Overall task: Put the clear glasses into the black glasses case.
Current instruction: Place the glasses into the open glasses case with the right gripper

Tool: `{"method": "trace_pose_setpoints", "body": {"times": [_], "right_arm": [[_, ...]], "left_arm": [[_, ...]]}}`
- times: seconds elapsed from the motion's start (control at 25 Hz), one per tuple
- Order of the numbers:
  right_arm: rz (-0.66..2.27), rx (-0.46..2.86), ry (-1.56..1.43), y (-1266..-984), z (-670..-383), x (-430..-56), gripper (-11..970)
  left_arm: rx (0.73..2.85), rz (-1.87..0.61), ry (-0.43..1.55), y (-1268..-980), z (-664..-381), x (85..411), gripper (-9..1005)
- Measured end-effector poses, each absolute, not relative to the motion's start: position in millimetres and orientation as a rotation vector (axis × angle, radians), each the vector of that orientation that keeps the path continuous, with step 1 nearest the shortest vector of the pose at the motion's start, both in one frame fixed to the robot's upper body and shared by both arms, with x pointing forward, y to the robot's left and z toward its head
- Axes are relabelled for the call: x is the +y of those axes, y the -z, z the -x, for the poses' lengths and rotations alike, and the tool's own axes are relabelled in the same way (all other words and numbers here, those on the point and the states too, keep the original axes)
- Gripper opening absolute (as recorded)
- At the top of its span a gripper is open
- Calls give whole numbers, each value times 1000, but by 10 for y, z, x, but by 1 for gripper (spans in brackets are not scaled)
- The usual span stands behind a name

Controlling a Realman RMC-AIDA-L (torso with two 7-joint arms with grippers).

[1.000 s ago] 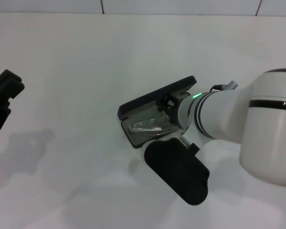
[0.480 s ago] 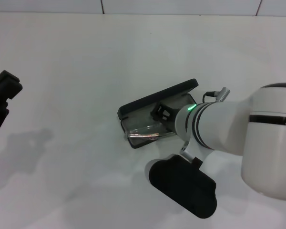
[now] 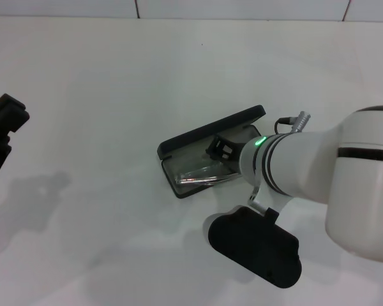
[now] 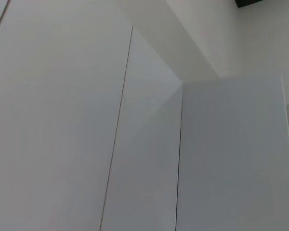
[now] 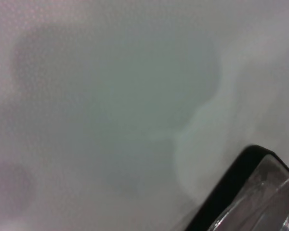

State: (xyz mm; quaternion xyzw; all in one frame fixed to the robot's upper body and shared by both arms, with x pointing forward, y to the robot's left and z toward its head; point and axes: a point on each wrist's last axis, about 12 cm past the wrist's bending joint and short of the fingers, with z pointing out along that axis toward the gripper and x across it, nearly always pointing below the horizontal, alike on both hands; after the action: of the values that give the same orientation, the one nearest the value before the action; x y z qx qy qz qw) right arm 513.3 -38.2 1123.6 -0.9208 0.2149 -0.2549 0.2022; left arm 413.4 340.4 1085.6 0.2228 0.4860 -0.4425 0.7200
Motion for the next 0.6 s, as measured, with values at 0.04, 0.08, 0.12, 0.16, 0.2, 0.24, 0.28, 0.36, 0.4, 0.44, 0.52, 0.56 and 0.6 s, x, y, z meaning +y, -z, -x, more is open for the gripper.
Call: {"method": "trace_pose_setpoints", "body": {"times": [0.04, 0.08, 0.12, 0.16, 0.2, 0.24, 0.28, 0.36, 0.4, 0.44, 0.52, 0.56, 0.6], "right_arm": [[2572, 595, 713, -11240, -5137, -386, 333], [2571, 589, 714, -11244, -5139, -386, 333], [2571, 585, 715, -11245, -5140, -386, 332], [2570, 575, 715, -11247, -5141, -382, 332], [2568, 565, 716, -11248, -5143, -379, 332], [2567, 552, 717, -11247, -5148, -376, 332], [2566, 541, 719, -11244, -5153, -374, 332], [2562, 514, 718, -11230, -5161, -373, 331], [2561, 499, 718, -11216, -5165, -378, 331], [2560, 487, 719, -11204, -5170, -383, 331], [2557, 462, 720, -11176, -5185, -393, 331], [2554, 450, 719, -11158, -5193, -401, 331], [2551, 436, 719, -11140, -5199, -411, 330]], "left_arm": [[1074, -492, 978, -10856, -4134, 3404, 93], [1074, -492, 978, -10856, -4134, 3404, 93], [1074, -492, 978, -10856, -4134, 3404, 93], [1074, -492, 978, -10856, -4134, 3404, 93], [1074, -492, 978, -10856, -4134, 3404, 93], [1074, -492, 978, -10856, -4135, 3404, 93], [1074, -492, 977, -10857, -4135, 3406, 93], [1074, -493, 976, -10858, -4135, 3408, 93], [1074, -493, 976, -10858, -4135, 3409, 93], [1074, -493, 976, -10858, -4135, 3410, 93], [1074, -492, 975, -10859, -4136, 3411, 93], [1073, -492, 975, -10859, -4136, 3411, 93], [1073, -492, 975, -10859, -4136, 3411, 93]]}}
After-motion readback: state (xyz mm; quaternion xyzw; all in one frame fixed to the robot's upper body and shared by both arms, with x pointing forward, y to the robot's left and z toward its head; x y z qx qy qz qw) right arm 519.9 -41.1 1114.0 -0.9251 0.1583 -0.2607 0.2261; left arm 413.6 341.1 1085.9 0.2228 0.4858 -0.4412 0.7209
